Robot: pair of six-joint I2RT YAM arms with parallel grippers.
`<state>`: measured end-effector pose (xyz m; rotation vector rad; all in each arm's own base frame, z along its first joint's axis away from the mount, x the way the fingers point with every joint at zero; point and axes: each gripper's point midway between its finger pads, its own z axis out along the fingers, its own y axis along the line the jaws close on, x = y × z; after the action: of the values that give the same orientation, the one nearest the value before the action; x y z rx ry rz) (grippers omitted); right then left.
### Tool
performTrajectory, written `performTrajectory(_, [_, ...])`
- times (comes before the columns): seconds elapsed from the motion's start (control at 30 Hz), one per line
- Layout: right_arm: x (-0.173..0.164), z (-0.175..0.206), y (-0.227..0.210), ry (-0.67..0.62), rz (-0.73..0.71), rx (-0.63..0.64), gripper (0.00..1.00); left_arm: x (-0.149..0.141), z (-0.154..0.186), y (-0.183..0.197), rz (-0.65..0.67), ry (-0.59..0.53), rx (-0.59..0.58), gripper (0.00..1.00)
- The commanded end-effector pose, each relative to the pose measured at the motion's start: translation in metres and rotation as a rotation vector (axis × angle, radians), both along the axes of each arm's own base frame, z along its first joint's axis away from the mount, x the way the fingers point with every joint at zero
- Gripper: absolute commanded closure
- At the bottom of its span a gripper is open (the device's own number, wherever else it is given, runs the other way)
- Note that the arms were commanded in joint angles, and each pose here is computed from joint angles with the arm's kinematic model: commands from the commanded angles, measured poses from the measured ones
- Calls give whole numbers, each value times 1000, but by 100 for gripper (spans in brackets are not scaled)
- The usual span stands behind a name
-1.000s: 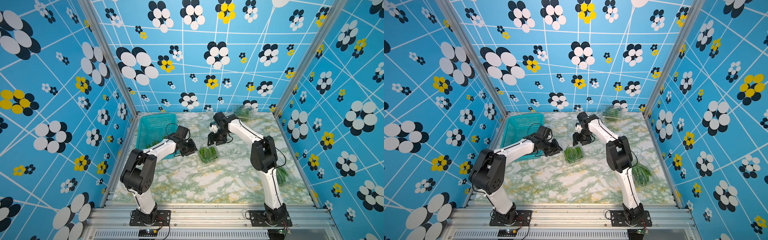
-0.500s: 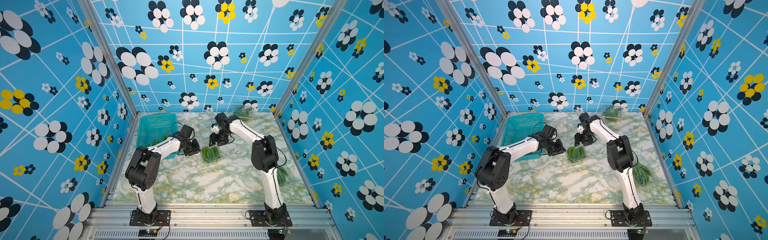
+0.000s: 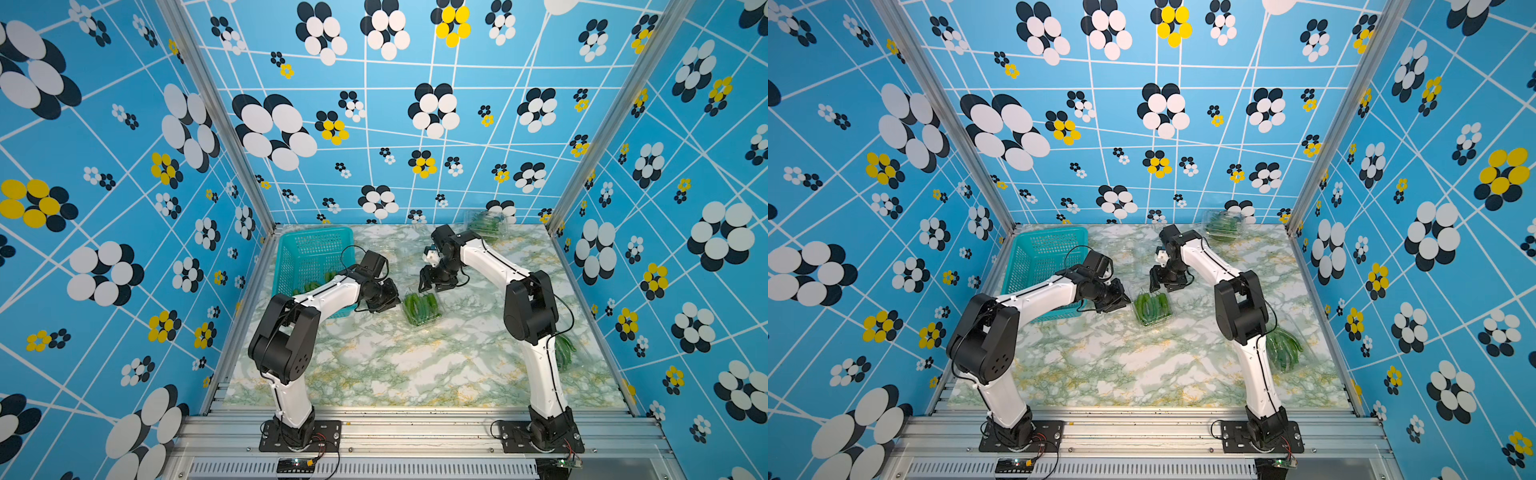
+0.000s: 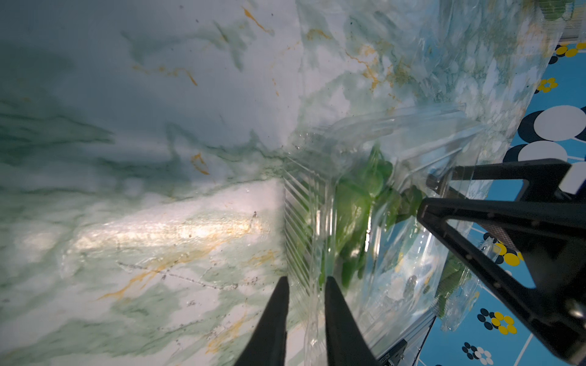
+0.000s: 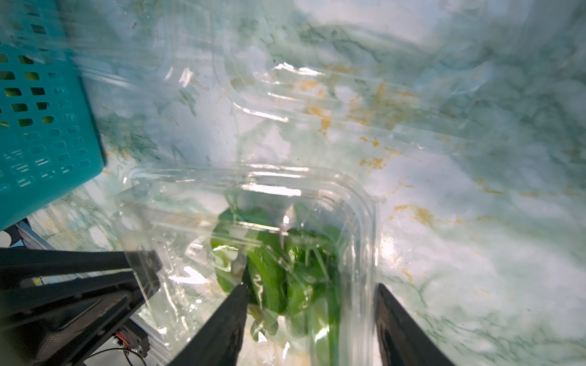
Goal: Take small green peppers out of containers
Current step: Open the packing box at the center of the board.
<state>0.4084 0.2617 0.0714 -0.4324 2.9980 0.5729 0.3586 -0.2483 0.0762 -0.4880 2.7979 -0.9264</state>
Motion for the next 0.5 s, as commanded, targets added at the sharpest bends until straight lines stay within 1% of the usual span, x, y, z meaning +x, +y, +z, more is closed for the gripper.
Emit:
performTrajectory(0.0, [-2,9,-4,-9,-12,2,36,0,8,5,20,-20,-20,77])
performTrajectory(0.1, [-2,9,-3,-7,-12,8,36,-4,2,5,9,2,-14,77])
performTrajectory(0.47, [-2,9,-2,-5,-12,14,36,-4,-1,-1,6,1,-37,77])
